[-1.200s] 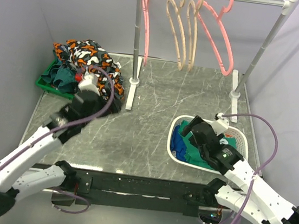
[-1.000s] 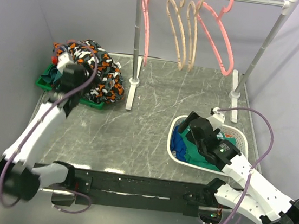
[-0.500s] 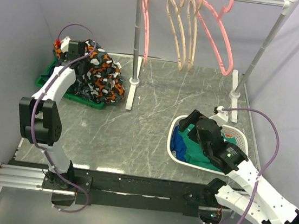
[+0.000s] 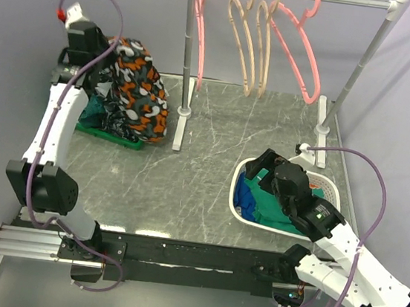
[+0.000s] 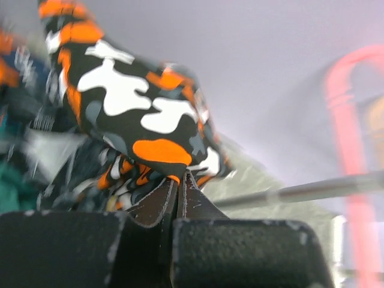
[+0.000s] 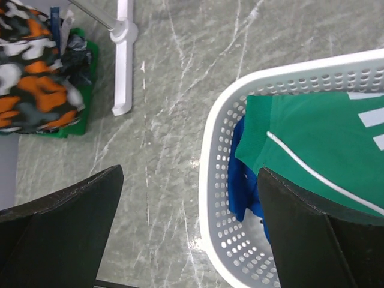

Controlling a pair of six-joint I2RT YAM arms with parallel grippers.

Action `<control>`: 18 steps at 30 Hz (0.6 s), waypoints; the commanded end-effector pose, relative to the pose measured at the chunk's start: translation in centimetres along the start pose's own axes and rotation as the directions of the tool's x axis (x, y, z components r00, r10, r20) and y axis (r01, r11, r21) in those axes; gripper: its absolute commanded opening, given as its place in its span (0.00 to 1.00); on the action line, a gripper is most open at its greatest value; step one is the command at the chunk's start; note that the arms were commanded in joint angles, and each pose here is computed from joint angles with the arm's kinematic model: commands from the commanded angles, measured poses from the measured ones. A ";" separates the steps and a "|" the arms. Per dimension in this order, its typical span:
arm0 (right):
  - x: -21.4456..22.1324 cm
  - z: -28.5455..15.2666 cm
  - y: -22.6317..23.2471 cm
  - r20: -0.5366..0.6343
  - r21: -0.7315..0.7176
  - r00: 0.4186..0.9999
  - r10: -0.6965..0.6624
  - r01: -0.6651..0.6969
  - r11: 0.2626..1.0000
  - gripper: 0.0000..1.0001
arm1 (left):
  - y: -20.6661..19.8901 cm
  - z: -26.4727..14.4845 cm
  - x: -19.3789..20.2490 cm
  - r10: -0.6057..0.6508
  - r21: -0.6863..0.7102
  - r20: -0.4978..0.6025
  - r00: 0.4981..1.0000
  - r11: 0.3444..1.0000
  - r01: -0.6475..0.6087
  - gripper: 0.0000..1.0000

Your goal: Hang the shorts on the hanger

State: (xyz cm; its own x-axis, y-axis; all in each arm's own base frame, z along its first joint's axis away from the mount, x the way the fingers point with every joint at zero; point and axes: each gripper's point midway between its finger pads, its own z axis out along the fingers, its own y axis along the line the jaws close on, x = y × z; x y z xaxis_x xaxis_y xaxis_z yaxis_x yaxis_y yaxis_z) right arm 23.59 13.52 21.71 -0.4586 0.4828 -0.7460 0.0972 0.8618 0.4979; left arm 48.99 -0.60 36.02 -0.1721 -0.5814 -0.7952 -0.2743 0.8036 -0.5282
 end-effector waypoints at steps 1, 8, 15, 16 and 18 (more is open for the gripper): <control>-2.8 -1.2 2.6 0.062 -0.101 0.998 0.018 -0.012 0.995 1.00 | -6.1 -5.3 -8.4 0.017 0.206 0.200 0.980 0.977 -0.059 0.01; -2.4 -1.6 4.1 0.043 -0.194 0.999 -0.028 0.036 0.980 1.00 | -11.2 -10.8 -13.2 -0.028 0.393 0.297 0.955 0.915 -0.095 0.01; -2.2 -3.3 7.1 0.052 -0.378 0.993 -0.106 0.118 0.918 1.00 | -12.1 -18.2 -13.3 -0.035 0.466 0.288 0.957 0.878 -0.108 0.01; -2.3 -3.6 7.4 0.060 -0.394 0.992 -0.108 0.123 0.911 1.00 | -11.9 -20.8 -13.5 -0.043 0.480 0.308 0.950 0.870 -0.116 0.01; -2.1 -4.1 7.9 0.081 -0.417 0.990 -0.119 0.142 0.898 1.00 | -10.4 -21.5 -11.6 -0.031 0.458 0.275 0.961 0.883 -0.102 0.01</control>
State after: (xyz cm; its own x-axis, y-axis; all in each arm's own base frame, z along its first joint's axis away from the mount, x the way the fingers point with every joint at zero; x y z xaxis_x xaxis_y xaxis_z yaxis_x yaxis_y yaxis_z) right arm 22.62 16.97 25.62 -0.4582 0.4017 -0.7929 -0.1943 0.8252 0.5303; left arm 40.53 -4.12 54.17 0.0420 -0.5494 -0.8345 0.1208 0.8319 -0.5416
